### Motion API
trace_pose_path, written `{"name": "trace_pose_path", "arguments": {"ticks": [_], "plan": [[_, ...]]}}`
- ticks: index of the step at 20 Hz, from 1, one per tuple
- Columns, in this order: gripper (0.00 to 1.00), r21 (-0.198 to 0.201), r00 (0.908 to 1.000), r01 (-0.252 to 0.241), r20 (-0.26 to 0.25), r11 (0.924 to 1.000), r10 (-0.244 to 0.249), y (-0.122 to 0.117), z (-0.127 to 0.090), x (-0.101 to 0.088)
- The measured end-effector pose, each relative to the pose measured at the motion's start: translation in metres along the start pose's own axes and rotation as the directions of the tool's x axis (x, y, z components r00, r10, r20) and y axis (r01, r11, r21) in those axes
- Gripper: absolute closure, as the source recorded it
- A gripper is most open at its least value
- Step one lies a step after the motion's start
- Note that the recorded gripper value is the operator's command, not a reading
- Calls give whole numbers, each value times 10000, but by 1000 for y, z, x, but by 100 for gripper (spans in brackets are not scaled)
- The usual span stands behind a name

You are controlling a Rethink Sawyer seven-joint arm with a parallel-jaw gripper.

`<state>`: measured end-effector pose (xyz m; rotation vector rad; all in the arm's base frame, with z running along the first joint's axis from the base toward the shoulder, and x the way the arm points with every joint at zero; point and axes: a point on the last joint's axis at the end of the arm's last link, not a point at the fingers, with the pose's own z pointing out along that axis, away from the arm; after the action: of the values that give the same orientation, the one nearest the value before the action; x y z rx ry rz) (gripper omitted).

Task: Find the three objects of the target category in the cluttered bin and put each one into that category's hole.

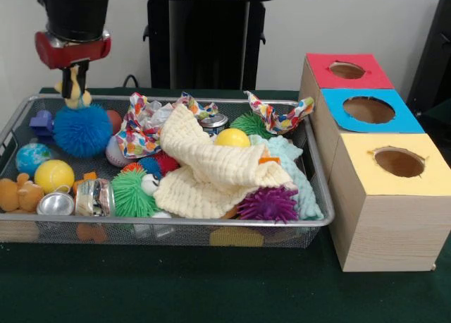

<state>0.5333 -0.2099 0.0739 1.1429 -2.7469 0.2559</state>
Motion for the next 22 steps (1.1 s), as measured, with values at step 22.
{"name": "trace_pose_path", "arguments": {"ticks": [22], "plan": [[100,196,9872,1320,874,9911,-1332,113,-107,-120]]}}
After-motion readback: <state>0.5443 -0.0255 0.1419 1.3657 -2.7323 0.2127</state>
